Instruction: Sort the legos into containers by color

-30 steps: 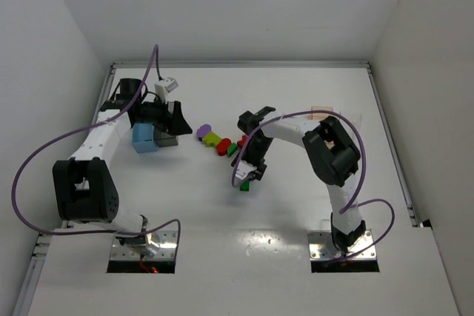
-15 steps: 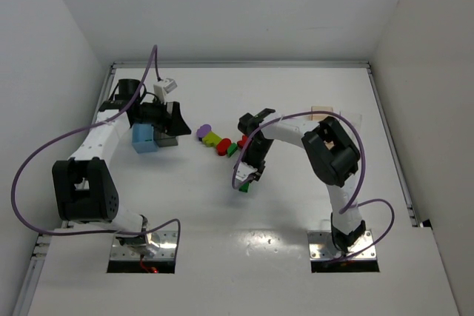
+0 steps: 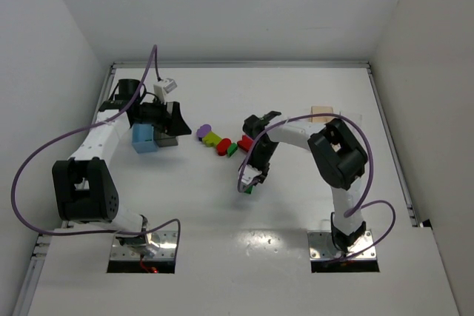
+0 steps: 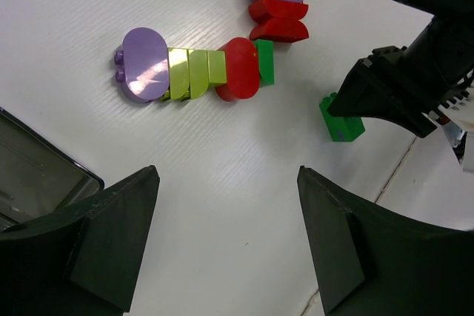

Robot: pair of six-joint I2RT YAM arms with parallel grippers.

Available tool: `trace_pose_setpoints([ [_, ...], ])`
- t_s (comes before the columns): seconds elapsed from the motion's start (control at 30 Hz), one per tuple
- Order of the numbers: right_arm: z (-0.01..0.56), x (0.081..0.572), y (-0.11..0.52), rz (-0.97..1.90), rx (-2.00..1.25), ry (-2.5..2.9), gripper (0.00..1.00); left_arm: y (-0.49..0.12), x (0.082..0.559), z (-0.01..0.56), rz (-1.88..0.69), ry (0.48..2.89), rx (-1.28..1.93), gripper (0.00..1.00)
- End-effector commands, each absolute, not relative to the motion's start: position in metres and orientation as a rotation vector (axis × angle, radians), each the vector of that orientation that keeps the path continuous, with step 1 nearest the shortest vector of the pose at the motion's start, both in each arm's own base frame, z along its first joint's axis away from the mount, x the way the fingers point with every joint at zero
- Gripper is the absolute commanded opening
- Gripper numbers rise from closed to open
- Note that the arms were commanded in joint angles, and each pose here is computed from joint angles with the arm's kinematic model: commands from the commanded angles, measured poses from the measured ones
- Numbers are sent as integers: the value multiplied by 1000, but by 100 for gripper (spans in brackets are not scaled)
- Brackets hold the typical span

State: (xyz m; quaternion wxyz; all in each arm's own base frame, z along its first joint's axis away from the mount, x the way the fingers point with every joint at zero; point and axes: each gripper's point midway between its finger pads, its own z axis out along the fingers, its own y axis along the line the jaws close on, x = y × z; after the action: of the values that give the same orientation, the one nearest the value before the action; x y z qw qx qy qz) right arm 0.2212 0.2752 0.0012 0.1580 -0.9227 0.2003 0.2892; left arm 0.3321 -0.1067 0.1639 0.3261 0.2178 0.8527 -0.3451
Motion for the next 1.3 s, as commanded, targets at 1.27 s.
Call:
trace_pose_setpoints([
  [1.27, 21, 275, 296, 649, -1662, 1981, 21, -110, 349, 181, -949, 2159, 576, 82],
])
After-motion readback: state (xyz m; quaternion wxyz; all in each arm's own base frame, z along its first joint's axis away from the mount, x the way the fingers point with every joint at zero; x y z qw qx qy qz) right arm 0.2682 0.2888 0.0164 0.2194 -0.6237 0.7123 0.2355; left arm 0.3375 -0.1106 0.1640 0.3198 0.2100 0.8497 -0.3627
